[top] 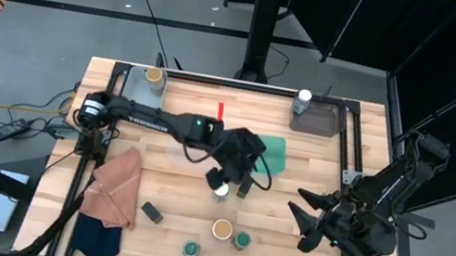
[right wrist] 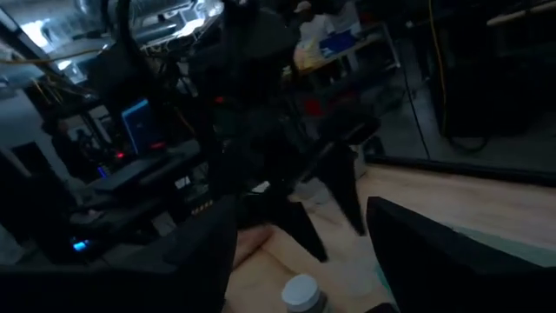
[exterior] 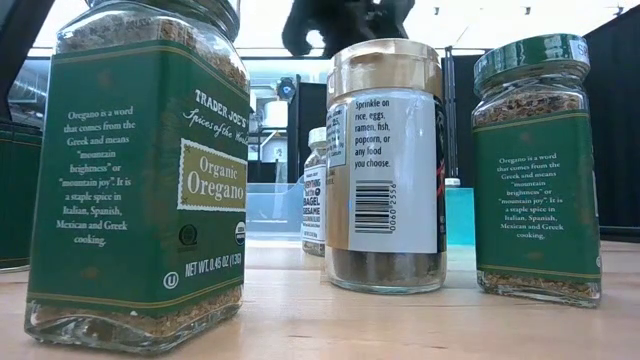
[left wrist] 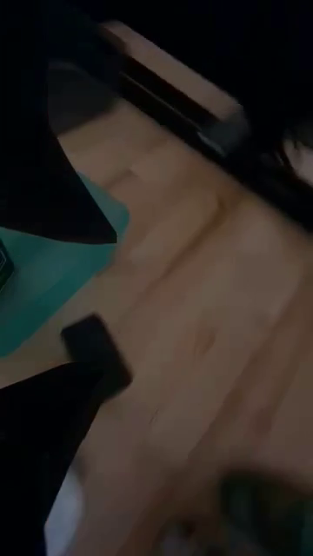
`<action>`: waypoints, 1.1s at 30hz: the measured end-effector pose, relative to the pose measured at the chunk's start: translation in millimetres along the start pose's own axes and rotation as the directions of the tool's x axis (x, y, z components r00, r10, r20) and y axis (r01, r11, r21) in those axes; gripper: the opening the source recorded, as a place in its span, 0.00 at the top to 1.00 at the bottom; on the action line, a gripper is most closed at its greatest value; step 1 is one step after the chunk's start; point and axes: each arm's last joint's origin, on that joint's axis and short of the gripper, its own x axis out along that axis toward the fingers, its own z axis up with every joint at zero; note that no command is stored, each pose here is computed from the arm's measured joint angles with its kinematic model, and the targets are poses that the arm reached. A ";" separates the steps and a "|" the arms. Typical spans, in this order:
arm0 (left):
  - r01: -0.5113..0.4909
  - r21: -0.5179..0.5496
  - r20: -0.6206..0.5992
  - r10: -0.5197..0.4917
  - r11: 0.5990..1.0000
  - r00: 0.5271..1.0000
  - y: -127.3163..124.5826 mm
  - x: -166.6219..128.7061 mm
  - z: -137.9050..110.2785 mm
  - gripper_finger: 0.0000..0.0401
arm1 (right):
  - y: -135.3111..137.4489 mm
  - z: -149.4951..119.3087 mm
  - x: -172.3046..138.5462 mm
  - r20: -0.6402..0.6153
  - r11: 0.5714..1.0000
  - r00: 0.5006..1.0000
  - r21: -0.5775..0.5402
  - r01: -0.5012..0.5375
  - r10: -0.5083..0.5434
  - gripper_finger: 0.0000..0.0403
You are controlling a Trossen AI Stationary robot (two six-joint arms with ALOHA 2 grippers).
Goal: Sort spices by type
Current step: Put the top green seasoning can into the green bin
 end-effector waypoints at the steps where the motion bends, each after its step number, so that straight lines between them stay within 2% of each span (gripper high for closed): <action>1: -0.040 -0.070 -0.011 0.040 0.997 0.999 -0.3 1.8 1.3 0.42 | 0.0 0.0 0.0 0.000 1.000 1.000 0.010 0.000 0.000 0.35; 3: -0.123 -0.260 -0.036 0.118 0.958 0.992 1.8 2.1 4.3 0.42 | 0.0 0.0 -0.2 0.000 1.000 1.000 0.027 -0.001 0.001 0.35; 4: -0.163 -0.374 -0.052 0.155 0.913 0.987 3.6 1.7 4.6 0.42 | 0.0 0.0 -0.2 0.000 1.000 1.000 0.031 -0.001 0.001 0.35; 5: -0.193 -0.488 -0.072 0.181 0.851 0.981 5.4 1.1 4.1 0.42 | 0.0 -0.1 -0.2 0.000 1.000 1.000 0.030 -0.001 0.001 0.35; 6: -0.210 -0.588 -0.092 0.192 0.781 0.977 6.6 0.2 2.9 0.42 | 0.1 0.0 -0.2 0.000 1.000 1.000 0.030 -0.001 0.001 0.35; 9: -0.211 -0.831 -0.129 0.191 0.514 0.973 9.7 -1.9 -1.4 0.42 | 0.0 0.0 -0.1 0.000 1.000 1.000 0.031 -0.001 0.001 0.36; 11: -0.191 -0.923 -0.135 0.184 0.333 0.974 9.2 -2.2 -1.8 0.42 | 0.0 0.0 -0.1 0.000 0.999 1.000 0.039 -0.001 0.001 0.36; 12: -0.182 -0.946 -0.138 0.177 0.269 0.975 7.9 -2.1 -1.5 0.42 | 0.0 0.0 -0.1 0.000 0.999 1.000 0.040 -0.001 0.001 0.36; 13: -0.176 -0.953 -0.136 0.171 0.247 0.976 5.8 -1.8 0.2 0.42 | 0.0 0.0 -0.1 0.000 0.999 1.000 0.040 -0.001 0.001 0.37; 15: -0.184 -0.951 -0.145 0.167 0.249 0.975 0.6 -0.3 2.8 0.42 | 0.0 0.0 -0.1 0.000 0.999 1.000 0.039 -0.001 0.001 0.37; 17: -0.198 -0.953 -0.165 0.158 0.227 0.974 -5.3 0.9 4.8 0.42 | 0.0 0.0 -0.1 0.000 1.000 1.000 0.030 -0.001 0.001 0.37; 22: -0.232 -0.969 -0.212 0.200 0.083 0.957 -12.7 6.2 10.3 0.42 | 0.1 -0.1 -1.1 -0.002 1.000 1.000 -0.030 -0.004 0.004 0.37; 25: -0.232 -0.973 -0.227 0.195 0.004 0.954 -17.1 20.1 9.1 0.42 | 0.2 -0.1 -1.6 -0.003 0.999 1.000 -0.048 -0.007 0.007 0.37; 28: -0.241 -0.969 -0.246 0.161 -0.053 0.956 -22.8 34.9 5.9 0.42 | 0.3 0.0 -3.7 -0.006 0.999 1.000 -0.049 -0.015 0.014 0.36; 31: -0.243 -0.967 -0.252 0.134 -0.079 0.958 -25.0 48.6 3.9 0.42 | 0.6 -0.5 -7.6 -0.013 0.998 0.999 -0.053 -0.030 0.029 0.36; 33: -0.241 -0.967 -0.250 0.119 -0.083 0.961 -25.3 55.0 3.9 0.42 | 0.9 -0.6 -11.1 -0.019 0.997 0.999 -0.058 -0.043 0.042 0.37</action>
